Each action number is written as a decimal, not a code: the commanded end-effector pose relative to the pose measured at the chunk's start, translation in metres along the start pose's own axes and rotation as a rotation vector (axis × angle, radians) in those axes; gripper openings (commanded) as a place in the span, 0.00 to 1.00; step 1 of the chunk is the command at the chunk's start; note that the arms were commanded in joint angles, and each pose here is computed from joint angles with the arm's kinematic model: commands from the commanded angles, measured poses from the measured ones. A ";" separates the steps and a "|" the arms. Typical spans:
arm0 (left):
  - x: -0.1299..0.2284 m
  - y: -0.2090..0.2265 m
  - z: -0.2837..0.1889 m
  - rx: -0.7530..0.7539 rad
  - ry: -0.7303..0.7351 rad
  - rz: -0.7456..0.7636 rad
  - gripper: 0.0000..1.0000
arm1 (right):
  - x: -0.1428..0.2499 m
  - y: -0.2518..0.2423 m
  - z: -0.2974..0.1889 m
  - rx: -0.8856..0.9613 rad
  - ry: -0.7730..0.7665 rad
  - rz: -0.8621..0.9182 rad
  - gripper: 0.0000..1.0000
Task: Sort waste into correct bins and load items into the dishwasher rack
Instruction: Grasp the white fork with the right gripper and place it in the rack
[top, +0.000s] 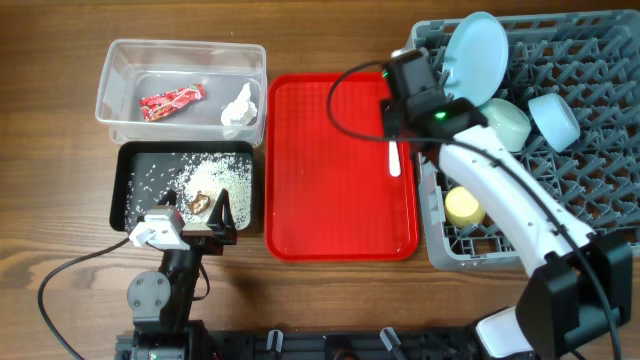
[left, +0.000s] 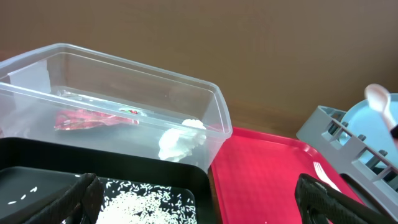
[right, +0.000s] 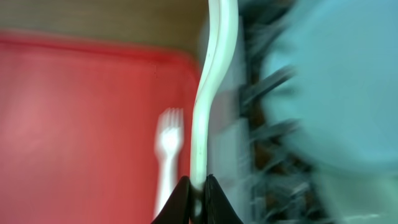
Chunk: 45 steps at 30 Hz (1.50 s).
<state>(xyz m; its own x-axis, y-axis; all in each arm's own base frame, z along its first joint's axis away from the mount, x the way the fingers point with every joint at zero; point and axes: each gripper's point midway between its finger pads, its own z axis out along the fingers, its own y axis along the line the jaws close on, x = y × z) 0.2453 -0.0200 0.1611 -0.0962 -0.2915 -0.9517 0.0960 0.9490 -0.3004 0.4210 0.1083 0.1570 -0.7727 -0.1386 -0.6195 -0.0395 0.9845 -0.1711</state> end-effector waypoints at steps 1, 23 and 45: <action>0.002 0.001 0.000 -0.002 0.000 0.013 1.00 | -0.019 -0.050 0.012 0.090 -0.048 -0.016 0.04; 0.002 0.001 0.000 -0.002 0.000 0.013 1.00 | 0.054 0.069 0.010 -0.226 0.207 -0.078 0.49; 0.002 0.001 0.000 -0.002 0.000 0.013 1.00 | 0.135 0.095 0.097 -0.259 0.463 -0.117 0.05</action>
<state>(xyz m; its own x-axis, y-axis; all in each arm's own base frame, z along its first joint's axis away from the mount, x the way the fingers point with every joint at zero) 0.2453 -0.0200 0.1611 -0.0962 -0.2915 -0.9517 0.0960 0.9490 -0.3004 0.4059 0.1518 0.0020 -0.9336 -0.1737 -0.3135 -0.1395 0.9818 -0.1286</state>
